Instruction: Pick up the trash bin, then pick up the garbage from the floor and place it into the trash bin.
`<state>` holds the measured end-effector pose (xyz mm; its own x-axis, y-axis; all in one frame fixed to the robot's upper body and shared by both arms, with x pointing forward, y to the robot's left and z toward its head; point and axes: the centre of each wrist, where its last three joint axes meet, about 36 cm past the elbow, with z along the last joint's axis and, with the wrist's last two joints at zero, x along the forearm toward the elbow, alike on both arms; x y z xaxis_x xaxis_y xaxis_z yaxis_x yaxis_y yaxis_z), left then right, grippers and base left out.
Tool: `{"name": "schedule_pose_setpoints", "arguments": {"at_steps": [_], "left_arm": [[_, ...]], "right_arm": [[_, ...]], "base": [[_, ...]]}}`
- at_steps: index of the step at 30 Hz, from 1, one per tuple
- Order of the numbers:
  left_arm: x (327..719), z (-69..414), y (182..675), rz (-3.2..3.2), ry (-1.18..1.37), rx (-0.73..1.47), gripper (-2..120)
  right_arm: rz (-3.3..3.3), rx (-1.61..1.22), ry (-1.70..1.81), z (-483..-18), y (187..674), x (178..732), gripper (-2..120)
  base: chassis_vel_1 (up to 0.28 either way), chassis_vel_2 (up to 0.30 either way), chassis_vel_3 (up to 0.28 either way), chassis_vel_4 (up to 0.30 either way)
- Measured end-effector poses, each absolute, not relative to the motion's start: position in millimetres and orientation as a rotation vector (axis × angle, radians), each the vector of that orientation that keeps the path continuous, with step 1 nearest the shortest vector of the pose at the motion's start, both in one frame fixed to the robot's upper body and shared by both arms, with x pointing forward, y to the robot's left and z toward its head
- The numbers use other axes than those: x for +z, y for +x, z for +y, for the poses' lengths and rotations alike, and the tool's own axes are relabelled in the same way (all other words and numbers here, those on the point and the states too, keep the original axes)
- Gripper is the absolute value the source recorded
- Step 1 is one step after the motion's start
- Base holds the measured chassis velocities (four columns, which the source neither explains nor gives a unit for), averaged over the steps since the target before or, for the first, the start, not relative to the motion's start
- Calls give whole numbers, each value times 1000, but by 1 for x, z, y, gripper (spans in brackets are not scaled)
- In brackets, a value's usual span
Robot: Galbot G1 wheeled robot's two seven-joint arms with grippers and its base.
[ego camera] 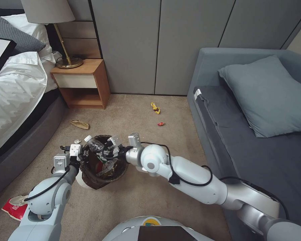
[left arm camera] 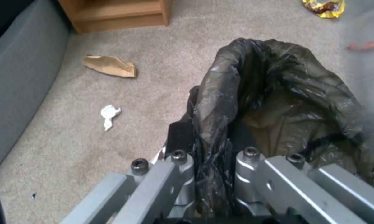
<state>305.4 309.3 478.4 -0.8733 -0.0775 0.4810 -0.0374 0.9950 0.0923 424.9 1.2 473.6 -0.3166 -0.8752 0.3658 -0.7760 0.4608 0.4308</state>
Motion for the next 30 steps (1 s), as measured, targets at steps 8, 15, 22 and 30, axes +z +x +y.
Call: {"name": "schedule_pose_setpoints", "arguments": {"at_steps": [8,15,22,30], "left_arm": [[479,312,304,-2631,85,-110,7],[479,311,304,-2633,82,-106,7],[479,312,305,-2635,83,-107,7],[479,312,304,-2635,83,-103,7]], "right_arm": [[-2176,-202,1320,11,435,457,43],[-2190,-178,1274,13,439,446,68],[-2206,-173,1253,10,441,447,96],[-2248,-203,1251,0,441,467,100]], "base": [[0,0,0,0],[0,0,0,0],[0,0,0,0],[0,0,0,0]]}}
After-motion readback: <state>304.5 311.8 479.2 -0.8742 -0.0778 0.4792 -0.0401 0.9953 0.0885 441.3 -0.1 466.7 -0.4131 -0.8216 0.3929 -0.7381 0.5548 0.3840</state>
